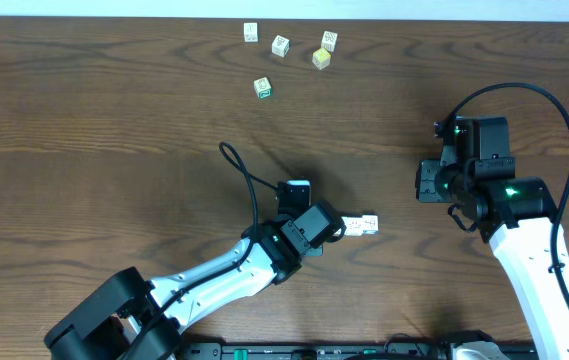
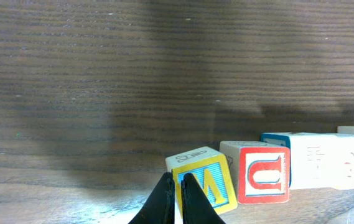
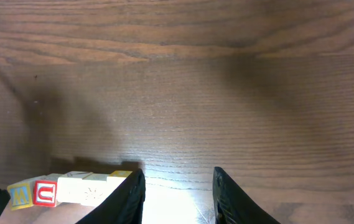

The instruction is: Lift 5 blocks

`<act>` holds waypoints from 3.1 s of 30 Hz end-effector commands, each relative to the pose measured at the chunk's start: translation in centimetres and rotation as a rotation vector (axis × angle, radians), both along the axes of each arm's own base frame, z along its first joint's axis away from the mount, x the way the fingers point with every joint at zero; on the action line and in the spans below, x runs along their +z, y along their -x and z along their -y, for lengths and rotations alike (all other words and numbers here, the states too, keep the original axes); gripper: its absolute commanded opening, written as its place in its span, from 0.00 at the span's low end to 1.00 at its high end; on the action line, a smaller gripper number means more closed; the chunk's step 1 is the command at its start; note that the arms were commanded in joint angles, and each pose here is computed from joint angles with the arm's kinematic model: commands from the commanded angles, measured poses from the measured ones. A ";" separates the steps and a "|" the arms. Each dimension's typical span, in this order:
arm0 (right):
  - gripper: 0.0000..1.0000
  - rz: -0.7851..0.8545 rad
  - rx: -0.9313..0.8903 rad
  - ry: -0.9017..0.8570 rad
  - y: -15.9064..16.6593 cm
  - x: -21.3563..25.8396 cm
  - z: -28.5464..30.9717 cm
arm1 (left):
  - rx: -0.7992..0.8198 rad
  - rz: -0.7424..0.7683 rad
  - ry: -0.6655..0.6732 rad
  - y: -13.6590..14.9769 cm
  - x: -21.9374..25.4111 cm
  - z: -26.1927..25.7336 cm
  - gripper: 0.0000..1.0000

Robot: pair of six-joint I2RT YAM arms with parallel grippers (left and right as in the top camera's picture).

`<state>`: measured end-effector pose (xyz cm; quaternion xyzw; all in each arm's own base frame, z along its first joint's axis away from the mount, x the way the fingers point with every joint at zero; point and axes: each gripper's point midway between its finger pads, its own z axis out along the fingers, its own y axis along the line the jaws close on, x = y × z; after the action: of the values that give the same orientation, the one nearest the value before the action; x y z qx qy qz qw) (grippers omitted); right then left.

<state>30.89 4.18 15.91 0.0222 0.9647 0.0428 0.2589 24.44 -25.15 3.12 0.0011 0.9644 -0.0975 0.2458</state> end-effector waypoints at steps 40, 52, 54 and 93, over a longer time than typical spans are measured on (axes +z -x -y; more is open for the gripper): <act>0.33 0.012 -0.027 -0.015 -0.4 0.6 0.3 | 0.054 0.057 -0.080 -0.7 0.2 -2.0 0.07; 0.33 0.012 -0.027 -0.015 -0.4 0.6 0.3 | 0.053 0.044 -0.097 -0.7 -0.7 -1.9 0.07; 0.33 0.013 -0.027 -0.015 -0.4 0.6 0.3 | 0.053 0.044 -0.097 -0.7 -0.7 -1.9 0.07; 0.19 0.004 -0.027 -0.014 -0.2 0.5 0.3 | 0.036 0.015 -0.053 -0.5 -1.5 -0.8 0.07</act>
<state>30.80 4.18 15.86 0.0252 0.9651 0.0435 0.2569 25.16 -24.80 2.22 -0.0104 0.9625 -0.0793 0.2591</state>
